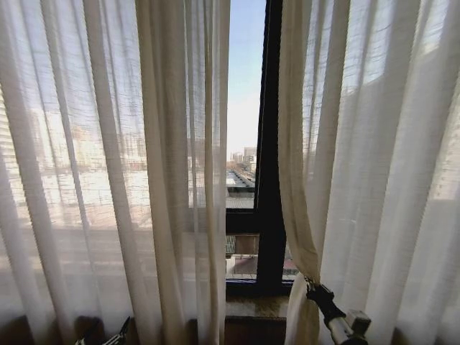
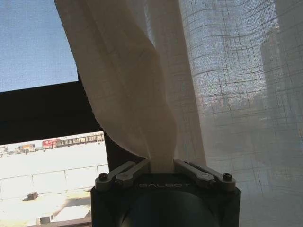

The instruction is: Open the curtains by pulling them apart, changing their state from closed to fully open.

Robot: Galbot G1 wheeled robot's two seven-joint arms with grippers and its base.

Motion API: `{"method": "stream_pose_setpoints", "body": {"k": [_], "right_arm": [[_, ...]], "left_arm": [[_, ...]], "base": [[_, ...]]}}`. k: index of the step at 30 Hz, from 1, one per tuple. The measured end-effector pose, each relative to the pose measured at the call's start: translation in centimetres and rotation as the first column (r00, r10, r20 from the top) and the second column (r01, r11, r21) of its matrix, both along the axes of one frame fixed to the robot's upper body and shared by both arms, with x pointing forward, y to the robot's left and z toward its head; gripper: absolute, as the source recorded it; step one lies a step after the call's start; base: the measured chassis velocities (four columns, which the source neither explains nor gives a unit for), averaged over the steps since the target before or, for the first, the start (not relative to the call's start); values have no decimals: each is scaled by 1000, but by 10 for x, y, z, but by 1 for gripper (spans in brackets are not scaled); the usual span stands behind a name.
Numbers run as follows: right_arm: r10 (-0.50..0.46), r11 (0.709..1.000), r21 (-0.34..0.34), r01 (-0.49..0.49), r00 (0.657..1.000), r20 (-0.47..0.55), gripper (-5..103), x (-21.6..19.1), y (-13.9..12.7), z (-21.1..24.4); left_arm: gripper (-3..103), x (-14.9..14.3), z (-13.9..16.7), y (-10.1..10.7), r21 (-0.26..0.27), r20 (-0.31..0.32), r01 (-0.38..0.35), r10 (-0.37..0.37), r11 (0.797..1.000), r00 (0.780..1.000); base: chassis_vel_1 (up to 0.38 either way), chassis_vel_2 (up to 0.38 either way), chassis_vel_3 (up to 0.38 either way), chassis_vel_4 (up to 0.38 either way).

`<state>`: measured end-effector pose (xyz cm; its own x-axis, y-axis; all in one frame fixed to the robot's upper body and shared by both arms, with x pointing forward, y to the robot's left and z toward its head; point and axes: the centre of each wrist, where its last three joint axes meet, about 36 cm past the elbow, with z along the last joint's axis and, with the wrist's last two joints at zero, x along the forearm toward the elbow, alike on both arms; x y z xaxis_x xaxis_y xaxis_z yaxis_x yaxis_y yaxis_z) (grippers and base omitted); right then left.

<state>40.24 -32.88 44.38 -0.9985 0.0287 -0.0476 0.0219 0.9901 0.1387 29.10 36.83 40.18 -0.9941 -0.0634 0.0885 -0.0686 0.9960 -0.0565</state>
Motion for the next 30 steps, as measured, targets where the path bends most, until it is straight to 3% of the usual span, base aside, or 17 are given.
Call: {"method": "stream_pose_setpoints", "body": {"k": [30], "right_arm": [[-20, 999, 25, 20, 1000, 11, 1, -4, 2, -6]], "left_arm": [[100, 4, -4, 4, -2, 0, -9, 9, 1000, 1000]], "base": [[-70, -65, 64, 66]]}}
